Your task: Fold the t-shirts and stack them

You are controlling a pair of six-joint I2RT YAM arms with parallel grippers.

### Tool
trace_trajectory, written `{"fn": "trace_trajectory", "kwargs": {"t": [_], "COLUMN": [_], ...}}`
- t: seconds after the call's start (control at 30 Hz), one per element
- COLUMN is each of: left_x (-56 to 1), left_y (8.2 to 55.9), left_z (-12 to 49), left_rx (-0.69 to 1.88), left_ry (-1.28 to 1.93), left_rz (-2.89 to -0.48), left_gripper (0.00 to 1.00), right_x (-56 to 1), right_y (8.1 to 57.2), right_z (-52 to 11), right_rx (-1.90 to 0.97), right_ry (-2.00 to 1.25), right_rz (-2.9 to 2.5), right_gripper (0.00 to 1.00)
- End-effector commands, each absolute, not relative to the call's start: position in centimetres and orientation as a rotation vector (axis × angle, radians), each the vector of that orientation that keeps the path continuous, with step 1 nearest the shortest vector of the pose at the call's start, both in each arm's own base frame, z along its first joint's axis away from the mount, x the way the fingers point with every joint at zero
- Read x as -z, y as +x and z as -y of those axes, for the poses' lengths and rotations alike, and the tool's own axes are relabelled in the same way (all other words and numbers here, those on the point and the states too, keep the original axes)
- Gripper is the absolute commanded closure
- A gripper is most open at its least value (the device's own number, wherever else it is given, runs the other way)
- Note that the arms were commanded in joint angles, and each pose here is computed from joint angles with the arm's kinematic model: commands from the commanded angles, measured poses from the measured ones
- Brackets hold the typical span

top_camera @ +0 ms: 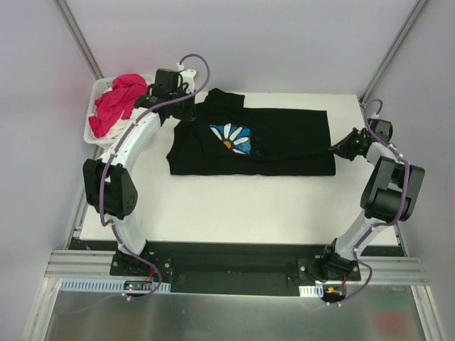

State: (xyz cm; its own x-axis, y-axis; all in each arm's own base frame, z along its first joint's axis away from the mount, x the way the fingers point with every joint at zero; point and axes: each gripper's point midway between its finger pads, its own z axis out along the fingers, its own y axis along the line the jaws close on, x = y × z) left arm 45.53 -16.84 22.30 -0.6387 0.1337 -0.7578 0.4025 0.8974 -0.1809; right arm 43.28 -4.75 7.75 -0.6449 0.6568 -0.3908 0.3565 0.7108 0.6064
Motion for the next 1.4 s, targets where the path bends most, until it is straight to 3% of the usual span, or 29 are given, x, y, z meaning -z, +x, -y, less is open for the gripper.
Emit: {"fn": "trace_trajectory", "kwargs": {"t": [0.0, 1.37], "left_x": [-24.1, -21.7], "left_y": [47.7, 53.1], "left_z": [17.5, 15.3], "left_rx": [0.451, 0.393], "left_ry": [0.427, 0.324], "left_rz": [-2.168, -2.181], "left_gripper": [1.00, 1.00], "right_x": [-9.9, -7.7], "right_y": [45.5, 46.9], "right_z": [5.4, 7.3], "right_rx": [-0.634, -0.553], "right_ry": [0.716, 0.836], "right_rz": [-2.243, -2.262], "right_gripper": [0.99, 0.99]}}
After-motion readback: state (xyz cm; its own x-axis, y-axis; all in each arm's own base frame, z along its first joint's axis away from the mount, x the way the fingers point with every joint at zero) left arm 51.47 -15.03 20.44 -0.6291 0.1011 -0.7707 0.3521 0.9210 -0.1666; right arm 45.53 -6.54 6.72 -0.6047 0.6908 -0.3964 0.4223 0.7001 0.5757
